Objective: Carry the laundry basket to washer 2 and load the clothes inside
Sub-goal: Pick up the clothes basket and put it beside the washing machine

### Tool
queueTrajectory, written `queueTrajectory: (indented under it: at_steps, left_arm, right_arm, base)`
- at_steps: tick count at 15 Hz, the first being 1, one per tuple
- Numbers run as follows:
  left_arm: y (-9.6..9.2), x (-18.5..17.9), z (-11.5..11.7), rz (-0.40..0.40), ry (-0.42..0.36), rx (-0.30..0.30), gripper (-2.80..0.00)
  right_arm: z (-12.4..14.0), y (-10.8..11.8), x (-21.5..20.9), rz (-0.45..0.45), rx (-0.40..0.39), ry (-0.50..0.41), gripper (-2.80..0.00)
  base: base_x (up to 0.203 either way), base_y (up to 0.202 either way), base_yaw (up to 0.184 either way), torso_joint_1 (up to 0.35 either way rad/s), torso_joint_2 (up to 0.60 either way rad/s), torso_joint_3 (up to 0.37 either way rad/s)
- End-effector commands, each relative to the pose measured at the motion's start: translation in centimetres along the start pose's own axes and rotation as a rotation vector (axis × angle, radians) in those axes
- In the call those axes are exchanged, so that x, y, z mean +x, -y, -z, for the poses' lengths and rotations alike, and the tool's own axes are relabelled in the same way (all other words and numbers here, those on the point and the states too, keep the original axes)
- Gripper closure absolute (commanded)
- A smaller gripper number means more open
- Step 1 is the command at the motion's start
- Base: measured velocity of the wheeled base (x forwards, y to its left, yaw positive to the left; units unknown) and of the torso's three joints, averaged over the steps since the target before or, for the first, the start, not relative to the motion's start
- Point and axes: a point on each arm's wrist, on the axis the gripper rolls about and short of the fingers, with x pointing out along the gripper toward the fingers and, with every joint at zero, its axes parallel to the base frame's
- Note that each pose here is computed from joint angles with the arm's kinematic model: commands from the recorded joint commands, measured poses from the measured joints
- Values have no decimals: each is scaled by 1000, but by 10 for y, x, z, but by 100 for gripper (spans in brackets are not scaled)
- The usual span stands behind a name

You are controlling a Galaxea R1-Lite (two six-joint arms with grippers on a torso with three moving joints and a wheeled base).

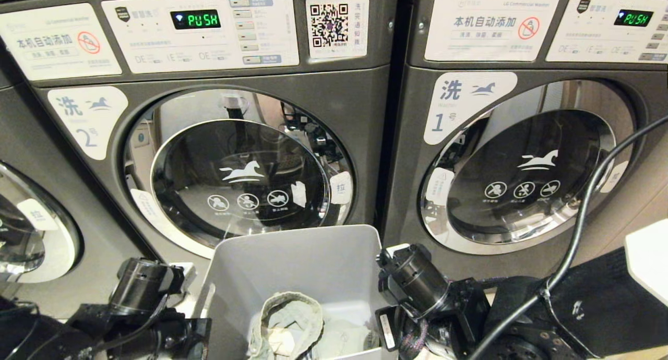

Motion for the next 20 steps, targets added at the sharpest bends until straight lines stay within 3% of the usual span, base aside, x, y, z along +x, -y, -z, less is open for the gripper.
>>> queueTrajectory:
  at_steps: [1, 6, 13, 20]
  left_arm:
    - [1, 12, 0, -4, -9, -2, 0]
    - [3, 48, -4, 2, 44, -5, 0]
    - [8, 77, -14, 1, 33, -2, 0]
    - [8, 91, -9, -7, -6, 2, 0]
  right_arm:
    - [3, 0, 9, 16, 1, -12, 0]
    - [1, 12, 35, 49, -6, 4, 0]
    - [5, 20, 69, 78, -19, 0, 0]
    - [9, 25, 86, 92, -39, 2, 0]
  base:
    - [0, 0, 0, 0, 0, 0]
    - [0, 0, 0, 0, 0, 0]
    - [0, 0, 0, 0, 0, 0]
    - [0, 0, 0, 0, 0, 0]
